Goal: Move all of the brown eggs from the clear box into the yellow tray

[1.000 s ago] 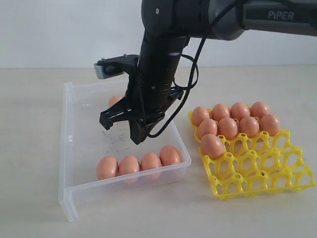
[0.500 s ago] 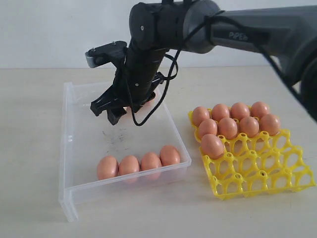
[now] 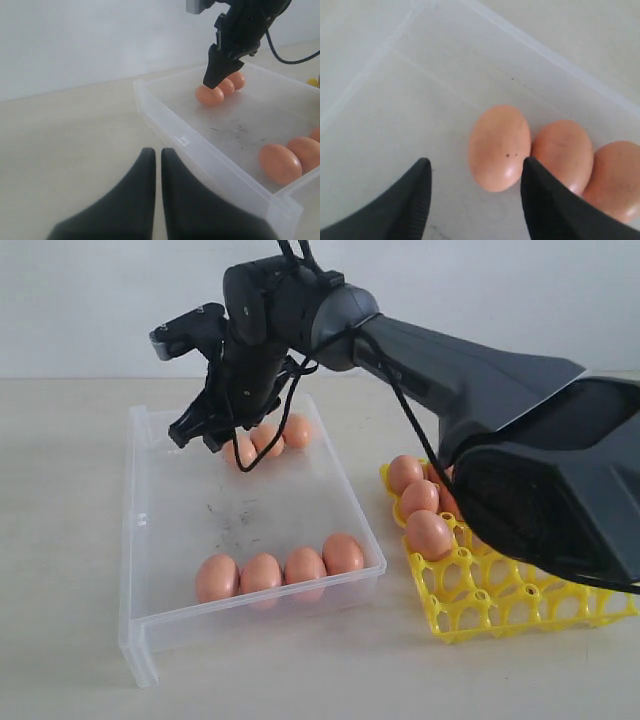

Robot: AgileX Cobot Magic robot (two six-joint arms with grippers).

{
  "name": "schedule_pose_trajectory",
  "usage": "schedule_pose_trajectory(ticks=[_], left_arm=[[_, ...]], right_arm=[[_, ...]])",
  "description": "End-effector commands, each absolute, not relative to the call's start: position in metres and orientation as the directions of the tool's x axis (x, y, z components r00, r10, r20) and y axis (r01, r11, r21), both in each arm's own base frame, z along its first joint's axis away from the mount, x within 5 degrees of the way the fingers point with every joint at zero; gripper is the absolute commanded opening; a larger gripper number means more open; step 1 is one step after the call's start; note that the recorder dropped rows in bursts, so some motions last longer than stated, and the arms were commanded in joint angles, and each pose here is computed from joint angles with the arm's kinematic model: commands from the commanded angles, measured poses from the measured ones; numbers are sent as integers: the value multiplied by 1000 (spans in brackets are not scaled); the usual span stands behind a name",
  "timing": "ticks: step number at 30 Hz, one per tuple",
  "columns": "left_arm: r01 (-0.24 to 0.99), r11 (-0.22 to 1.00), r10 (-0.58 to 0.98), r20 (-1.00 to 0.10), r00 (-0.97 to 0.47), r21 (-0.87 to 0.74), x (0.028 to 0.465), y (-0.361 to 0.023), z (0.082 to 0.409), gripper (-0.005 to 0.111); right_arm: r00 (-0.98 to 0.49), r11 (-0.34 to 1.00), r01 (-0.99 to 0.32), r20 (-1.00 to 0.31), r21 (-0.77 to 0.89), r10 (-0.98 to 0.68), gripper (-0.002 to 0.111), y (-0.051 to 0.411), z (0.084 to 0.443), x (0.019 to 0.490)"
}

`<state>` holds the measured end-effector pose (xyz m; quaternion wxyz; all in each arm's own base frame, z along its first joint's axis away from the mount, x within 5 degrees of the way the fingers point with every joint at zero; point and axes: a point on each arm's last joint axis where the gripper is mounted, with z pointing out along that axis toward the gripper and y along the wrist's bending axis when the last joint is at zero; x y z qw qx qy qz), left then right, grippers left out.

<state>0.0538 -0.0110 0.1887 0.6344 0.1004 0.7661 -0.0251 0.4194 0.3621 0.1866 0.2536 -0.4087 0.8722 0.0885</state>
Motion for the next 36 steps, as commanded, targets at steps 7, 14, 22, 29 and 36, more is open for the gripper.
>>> schedule_pose_trajectory(ticks=[7,14,22,29,36], left_arm=[[191,977,124,-977,-173,91,54,-11,188,4],[191,977,124,-977,-173,91,54,-11,188,4],[191,977,124,-977,-173,91,54,-11,188,4],[191,977,124,-977,-173,91,54,-11,188,4],[191,977,124,-977,-173,91,54,-11,188,4]], right_arm=[[-557,673,-739,-580,19,-595,47,345,165,451],[-519,636,-770,-634,55,-573,47,352,169,450],[-469,564,-826,-580,19,-666,47,351,157,446],[-210,312,-943,-523,-114,-826,47,356,142,439],[-109,237,-954,-525,-182,-844,47,360,143,439]])
